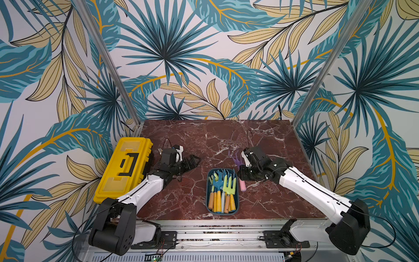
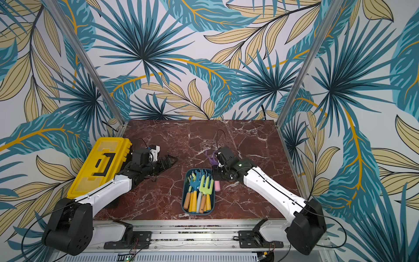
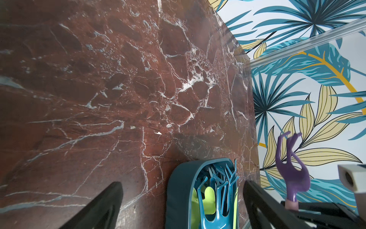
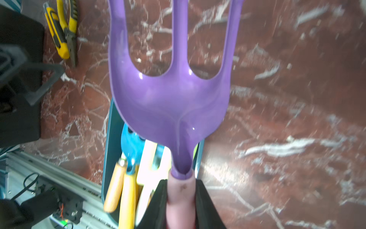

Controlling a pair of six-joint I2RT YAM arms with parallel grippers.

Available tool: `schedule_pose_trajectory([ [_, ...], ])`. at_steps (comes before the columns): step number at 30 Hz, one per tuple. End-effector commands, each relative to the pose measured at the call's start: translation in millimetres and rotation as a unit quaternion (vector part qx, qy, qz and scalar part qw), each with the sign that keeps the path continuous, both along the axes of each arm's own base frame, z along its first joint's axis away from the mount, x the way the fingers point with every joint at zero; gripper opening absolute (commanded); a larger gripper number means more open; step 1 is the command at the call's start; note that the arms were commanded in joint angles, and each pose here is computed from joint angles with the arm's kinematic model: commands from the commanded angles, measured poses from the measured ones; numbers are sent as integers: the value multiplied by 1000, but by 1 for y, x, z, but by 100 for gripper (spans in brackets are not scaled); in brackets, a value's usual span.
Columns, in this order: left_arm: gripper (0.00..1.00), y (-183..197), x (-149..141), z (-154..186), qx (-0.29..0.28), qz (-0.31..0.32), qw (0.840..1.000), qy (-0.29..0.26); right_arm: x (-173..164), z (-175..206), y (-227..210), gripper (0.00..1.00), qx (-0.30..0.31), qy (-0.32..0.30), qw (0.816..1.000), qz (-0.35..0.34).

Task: Put the rake into the storage box
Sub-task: Place the rake in the storage box.

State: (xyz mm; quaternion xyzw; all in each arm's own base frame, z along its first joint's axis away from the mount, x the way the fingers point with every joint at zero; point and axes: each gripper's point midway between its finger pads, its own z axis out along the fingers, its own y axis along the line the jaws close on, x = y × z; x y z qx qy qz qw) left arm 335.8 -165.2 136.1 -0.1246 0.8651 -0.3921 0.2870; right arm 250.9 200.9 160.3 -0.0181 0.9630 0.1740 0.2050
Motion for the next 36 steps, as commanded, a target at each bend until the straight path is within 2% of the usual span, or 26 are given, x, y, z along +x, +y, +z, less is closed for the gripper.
schedule_pose_trajectory([
  [1,100,3,-10,-6,4,3,1000,2,-24,-9,-2,9,7,14,999,-45],
  [6,100,3,-15,-8,-1,1,1000,1,-52,-24,10,9,6,16,998,-59],
  [17,100,7,-32,-4,-5,2,1000,-6,-55,-61,41,12,-18,24,998,-57],
  [21,100,10,-38,-2,-4,5,1000,-10,-55,-73,49,31,-20,34,998,-54],
  [27,100,12,-43,3,-2,7,1000,-13,-59,-76,46,46,-29,36,998,-53],
  [29,100,13,-45,6,-2,7,1000,-14,-60,-71,43,54,-30,28,998,-52],
  [33,100,13,-47,18,-1,8,1000,-24,-57,-44,31,77,-29,-10,998,-54],
  [36,100,14,-47,33,10,11,999,-39,-46,-14,23,99,-32,-64,996,-49],
])
